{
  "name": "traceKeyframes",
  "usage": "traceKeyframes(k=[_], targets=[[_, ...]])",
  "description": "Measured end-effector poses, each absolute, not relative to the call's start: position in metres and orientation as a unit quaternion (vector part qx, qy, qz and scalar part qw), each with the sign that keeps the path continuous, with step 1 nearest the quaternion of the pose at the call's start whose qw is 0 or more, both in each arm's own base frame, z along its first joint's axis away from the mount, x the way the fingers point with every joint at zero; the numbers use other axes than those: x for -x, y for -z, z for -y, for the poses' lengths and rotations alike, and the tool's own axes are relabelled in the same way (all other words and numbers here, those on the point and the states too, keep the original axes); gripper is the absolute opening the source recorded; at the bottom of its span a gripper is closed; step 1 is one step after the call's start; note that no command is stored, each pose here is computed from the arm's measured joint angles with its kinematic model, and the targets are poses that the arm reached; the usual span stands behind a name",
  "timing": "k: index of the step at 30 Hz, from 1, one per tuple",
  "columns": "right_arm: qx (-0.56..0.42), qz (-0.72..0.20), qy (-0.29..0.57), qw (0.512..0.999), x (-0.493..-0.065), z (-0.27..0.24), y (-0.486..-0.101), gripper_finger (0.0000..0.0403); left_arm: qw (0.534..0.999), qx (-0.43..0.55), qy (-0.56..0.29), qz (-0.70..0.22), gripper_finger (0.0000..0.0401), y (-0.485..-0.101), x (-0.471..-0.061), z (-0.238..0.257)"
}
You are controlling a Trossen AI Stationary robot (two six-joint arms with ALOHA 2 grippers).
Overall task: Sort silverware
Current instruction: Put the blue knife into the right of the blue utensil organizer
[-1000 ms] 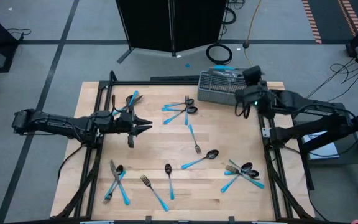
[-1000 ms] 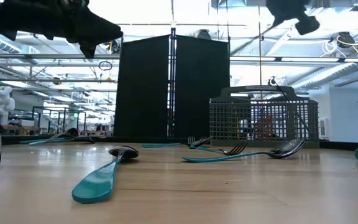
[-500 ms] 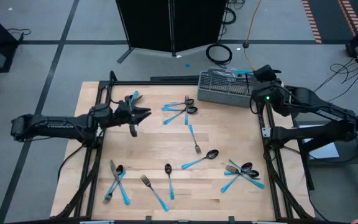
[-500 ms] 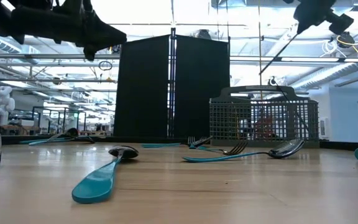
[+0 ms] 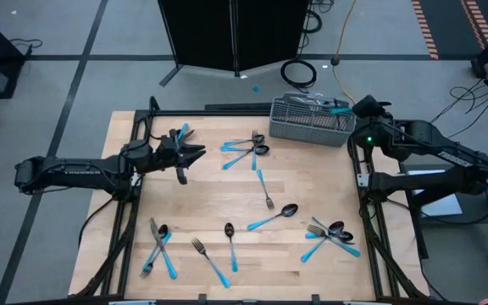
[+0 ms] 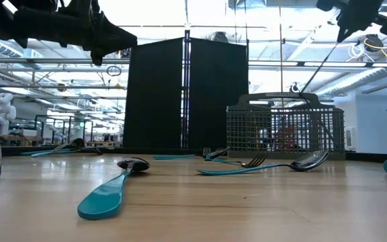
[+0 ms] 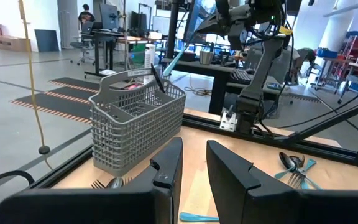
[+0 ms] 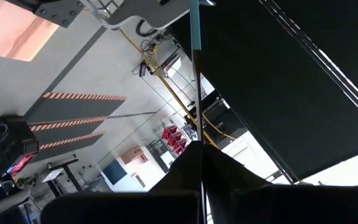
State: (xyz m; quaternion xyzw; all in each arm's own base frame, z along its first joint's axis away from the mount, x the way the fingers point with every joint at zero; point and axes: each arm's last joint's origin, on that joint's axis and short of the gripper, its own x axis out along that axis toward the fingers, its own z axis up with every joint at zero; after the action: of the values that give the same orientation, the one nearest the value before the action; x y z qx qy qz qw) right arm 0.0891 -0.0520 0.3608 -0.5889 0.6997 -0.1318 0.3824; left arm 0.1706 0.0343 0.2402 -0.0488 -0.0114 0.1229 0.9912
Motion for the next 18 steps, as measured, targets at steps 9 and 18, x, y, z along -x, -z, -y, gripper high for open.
traceKeyframes(k=[9, 18], targets=[[0.577, -0.710, 0.123, 0.384, -0.078, 0.049, -0.358, 0.0000, 0.991, 0.057, -0.123, 0.017, 0.0068, -0.241, -0.171, -0.034], [0.553, -0.726, 0.105, 0.395, -0.070, 0.047, -0.354, 0.0000, 0.991, 0.058, -0.123, 0.017, 0.0068, -0.241, -0.171, -0.034]])
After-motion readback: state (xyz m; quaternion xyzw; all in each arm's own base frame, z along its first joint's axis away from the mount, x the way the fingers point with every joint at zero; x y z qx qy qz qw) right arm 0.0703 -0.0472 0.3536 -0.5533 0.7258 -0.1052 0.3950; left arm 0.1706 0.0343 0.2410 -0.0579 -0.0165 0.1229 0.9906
